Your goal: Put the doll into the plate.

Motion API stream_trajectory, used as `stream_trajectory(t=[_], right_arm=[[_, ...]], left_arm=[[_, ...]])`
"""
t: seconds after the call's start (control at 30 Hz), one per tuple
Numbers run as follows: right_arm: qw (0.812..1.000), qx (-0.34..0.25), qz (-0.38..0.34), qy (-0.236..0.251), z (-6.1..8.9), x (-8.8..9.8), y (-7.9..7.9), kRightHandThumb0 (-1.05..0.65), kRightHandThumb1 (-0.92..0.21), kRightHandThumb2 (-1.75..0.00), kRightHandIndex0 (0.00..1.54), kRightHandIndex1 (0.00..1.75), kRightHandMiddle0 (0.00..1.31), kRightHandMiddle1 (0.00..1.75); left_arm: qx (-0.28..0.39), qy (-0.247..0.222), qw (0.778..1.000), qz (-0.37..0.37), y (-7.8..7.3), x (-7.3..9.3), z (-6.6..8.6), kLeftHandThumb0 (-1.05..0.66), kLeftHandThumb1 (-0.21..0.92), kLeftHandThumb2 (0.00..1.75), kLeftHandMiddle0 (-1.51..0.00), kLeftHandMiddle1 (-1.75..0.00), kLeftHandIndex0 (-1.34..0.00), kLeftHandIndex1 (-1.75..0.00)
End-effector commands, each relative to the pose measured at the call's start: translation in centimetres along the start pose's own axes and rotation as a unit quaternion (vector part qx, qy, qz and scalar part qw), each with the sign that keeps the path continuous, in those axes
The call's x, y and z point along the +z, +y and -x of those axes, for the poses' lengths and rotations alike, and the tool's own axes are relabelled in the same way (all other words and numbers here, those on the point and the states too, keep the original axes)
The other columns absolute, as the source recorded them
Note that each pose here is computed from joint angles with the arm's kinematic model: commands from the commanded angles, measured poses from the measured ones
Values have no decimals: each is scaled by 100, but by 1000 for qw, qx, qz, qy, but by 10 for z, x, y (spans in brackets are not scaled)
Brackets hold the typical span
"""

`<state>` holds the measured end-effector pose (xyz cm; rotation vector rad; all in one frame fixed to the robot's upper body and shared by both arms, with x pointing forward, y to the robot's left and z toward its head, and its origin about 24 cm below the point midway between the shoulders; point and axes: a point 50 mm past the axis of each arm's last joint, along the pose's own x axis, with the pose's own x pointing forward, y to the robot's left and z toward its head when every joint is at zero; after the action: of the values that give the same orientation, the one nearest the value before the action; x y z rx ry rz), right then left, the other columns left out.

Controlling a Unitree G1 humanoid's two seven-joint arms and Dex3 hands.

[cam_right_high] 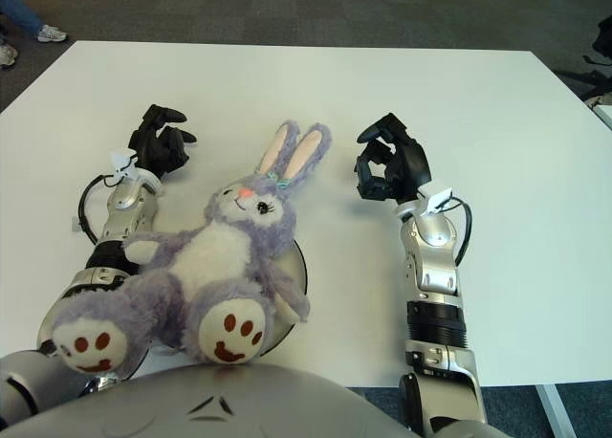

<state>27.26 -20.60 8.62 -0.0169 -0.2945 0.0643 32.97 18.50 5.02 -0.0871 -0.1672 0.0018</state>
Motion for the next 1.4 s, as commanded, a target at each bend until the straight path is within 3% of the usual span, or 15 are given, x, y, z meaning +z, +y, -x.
stream_trajectory(t=[0.0,0.23,0.47,1.37], right_arm=[[999,-30,-32,-7,6,-4,-4,-1,-27,-136,56,170,53,174],[997,-67,-40,12,21,-10,-11,-1,-16,-145,65,174,65,159],[994,-90,29,45,31,-13,-17,-1,-11,-147,72,175,71,148],[977,-166,36,133,44,-14,-22,-2,-6,-153,81,175,71,148]], left_arm=[[22,9,1000,6,3,-6,11,-1,39,125,-45,-175,-44,-175],[32,-9,999,-7,4,-2,20,-1,34,130,-48,-175,-47,-175],[24,-25,999,-19,1,1,28,-1,32,132,-50,-175,-49,-175],[-24,-42,999,-8,-3,2,47,-1,30,134,-51,-175,-50,-175]])
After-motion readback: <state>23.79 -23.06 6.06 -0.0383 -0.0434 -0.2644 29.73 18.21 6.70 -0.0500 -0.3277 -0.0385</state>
